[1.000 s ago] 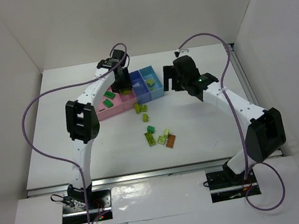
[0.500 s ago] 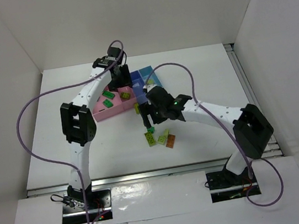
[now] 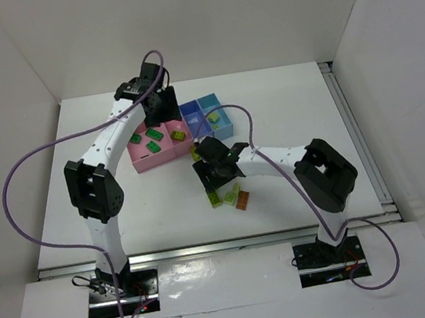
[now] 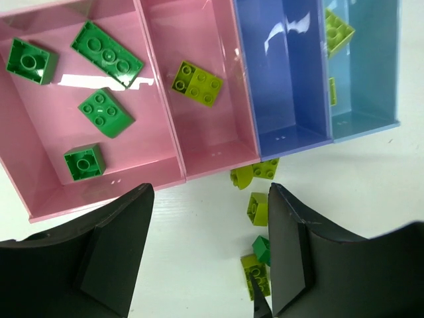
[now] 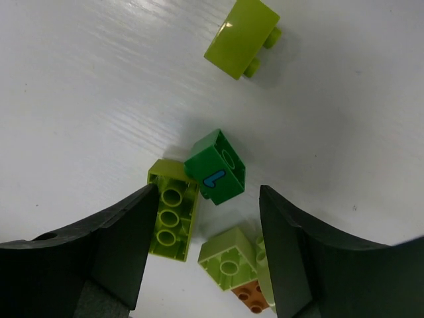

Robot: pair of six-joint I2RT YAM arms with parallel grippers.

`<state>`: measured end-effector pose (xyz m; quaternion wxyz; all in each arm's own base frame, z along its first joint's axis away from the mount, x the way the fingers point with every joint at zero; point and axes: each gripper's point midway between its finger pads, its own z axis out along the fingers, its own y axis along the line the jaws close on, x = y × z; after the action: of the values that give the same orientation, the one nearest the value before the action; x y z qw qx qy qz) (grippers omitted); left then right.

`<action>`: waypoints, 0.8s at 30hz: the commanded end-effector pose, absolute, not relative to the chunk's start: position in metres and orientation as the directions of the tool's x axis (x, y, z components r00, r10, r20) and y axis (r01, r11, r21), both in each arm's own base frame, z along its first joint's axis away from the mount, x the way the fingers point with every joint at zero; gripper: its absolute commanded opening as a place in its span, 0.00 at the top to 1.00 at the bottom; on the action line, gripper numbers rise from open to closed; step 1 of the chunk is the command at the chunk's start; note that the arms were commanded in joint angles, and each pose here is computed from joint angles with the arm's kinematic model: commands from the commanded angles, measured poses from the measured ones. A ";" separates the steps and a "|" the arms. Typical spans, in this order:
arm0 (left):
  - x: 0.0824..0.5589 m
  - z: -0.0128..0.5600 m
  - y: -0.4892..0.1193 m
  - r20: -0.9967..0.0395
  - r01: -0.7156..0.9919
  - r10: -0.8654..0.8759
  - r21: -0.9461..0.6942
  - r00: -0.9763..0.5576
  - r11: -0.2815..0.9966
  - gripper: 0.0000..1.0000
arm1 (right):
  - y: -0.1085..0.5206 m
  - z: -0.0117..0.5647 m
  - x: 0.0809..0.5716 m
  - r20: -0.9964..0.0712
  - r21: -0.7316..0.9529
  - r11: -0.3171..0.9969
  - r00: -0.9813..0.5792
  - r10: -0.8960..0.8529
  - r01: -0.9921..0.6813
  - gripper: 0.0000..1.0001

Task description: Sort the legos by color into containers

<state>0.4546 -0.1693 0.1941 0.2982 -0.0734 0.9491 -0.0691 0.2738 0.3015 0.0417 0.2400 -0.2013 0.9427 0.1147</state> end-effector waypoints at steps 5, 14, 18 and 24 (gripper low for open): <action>0.442 0.185 -0.167 -0.521 -0.073 -0.154 -0.173 -0.839 0.982 0.27 | 0.322 0.055 0.290 -0.555 0.162 0.897 -0.790 -0.263 -0.412 0.32; 0.411 0.157 -0.154 -0.462 -0.116 -0.170 -0.142 -0.870 0.983 0.27 | 0.321 0.051 0.272 -0.511 0.180 0.871 -0.800 -0.314 -0.457 0.23; 0.409 0.157 -0.151 -0.465 -0.120 -0.170 -0.134 -0.869 0.984 0.27 | 0.313 0.058 0.263 -0.521 0.180 0.885 -0.805 -0.284 -0.429 0.18; 0.411 0.154 -0.154 -0.460 -0.116 -0.169 -0.143 -0.871 0.983 0.27 | 0.321 0.053 0.245 -0.504 0.189 0.847 -0.789 -0.351 -0.497 0.19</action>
<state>0.4058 -0.1539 0.1299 0.2113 -0.0686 0.9742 -0.0389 0.2557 0.3103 0.0358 0.2190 -0.2051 0.9442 0.1360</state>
